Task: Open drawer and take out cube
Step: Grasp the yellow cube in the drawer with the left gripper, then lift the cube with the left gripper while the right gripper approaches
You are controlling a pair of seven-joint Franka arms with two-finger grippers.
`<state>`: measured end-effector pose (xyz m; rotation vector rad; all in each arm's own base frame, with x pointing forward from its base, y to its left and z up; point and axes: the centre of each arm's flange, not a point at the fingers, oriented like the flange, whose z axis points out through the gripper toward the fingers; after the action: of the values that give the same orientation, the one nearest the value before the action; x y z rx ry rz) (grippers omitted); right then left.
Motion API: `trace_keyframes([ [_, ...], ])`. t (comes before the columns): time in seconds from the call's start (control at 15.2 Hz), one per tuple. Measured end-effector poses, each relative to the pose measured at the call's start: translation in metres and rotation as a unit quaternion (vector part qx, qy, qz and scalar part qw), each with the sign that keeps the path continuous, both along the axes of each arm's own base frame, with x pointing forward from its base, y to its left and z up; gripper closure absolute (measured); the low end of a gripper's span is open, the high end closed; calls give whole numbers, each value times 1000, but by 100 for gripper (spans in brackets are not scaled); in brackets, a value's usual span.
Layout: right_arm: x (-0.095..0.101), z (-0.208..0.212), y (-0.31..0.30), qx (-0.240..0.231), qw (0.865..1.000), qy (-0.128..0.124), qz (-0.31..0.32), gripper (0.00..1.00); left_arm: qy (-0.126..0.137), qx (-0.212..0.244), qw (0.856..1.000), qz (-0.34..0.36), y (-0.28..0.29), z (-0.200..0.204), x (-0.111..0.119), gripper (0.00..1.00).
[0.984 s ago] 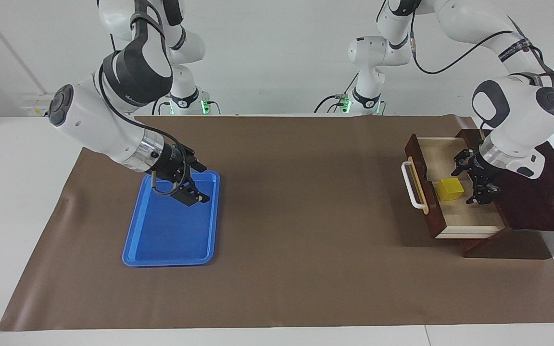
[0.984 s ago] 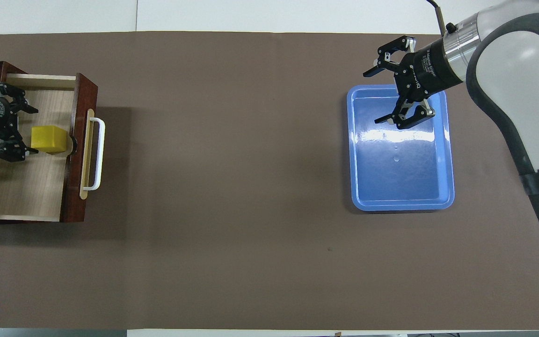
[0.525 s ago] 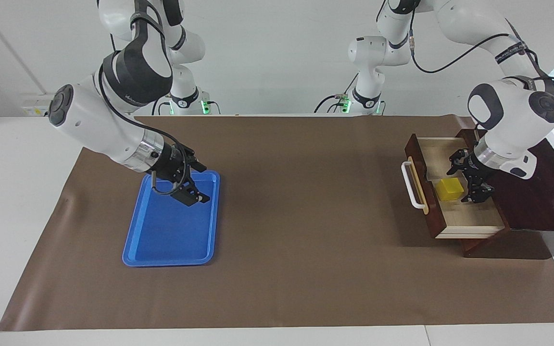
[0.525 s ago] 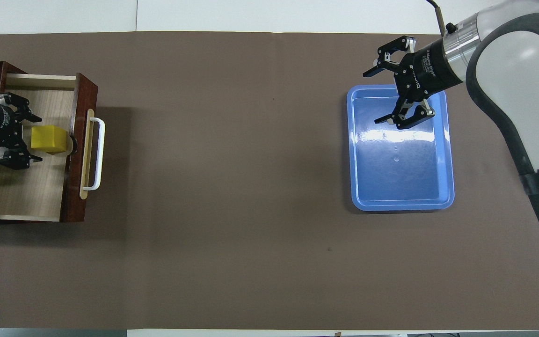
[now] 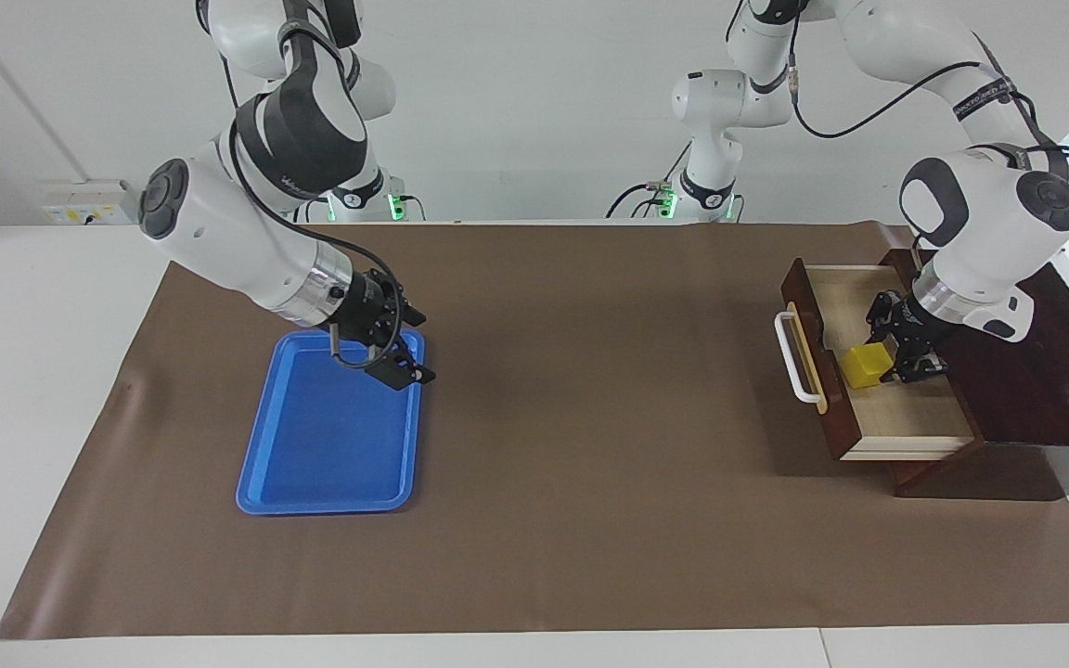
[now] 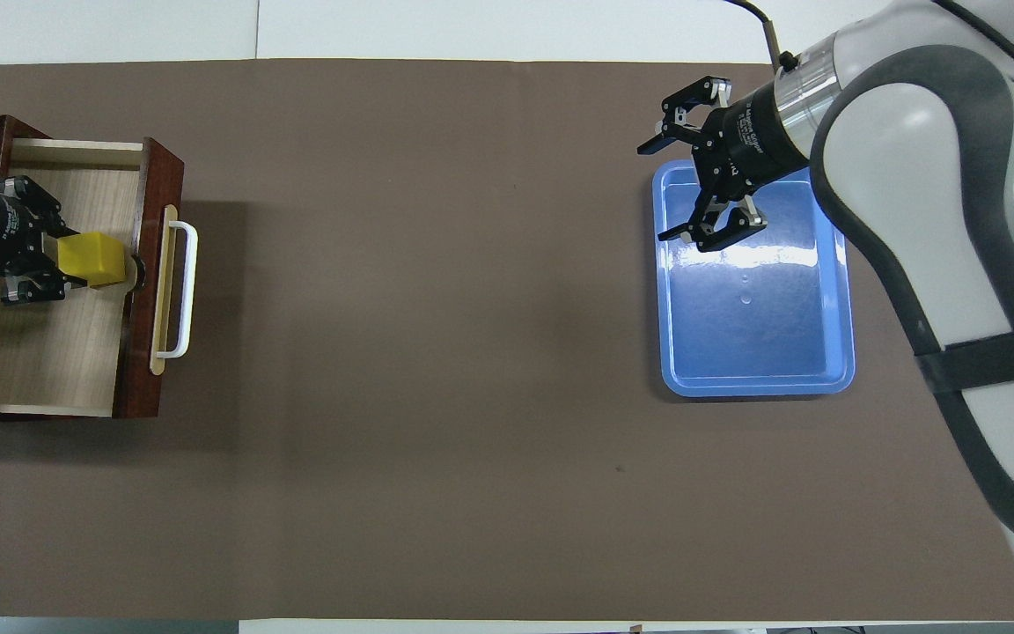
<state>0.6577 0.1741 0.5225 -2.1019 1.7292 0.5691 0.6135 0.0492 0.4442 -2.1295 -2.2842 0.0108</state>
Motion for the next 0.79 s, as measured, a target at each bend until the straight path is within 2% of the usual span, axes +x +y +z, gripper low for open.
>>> trace_keyframes([
  [0.26, -6, -5, 38, -2, 1000, 5, 1, 3, -14, 1, 1000, -4, -4, 39, 11, 45],
  [0.39, -4, -11, 40, -2, 1000, 6, -1, 3, -13, -1, 1000, -12, -14, 73, 17, 45],
  [0.53, -1, -15, 35, 3, 1000, 11, -8, 3, -3, -11, 999, -31, -49, 95, 17, 45],
  [0.79, 5, -16, 16, 13, 999, 16, -24, 2, 20, -14, 1000, -2, -138, 85, 18, 45],
])
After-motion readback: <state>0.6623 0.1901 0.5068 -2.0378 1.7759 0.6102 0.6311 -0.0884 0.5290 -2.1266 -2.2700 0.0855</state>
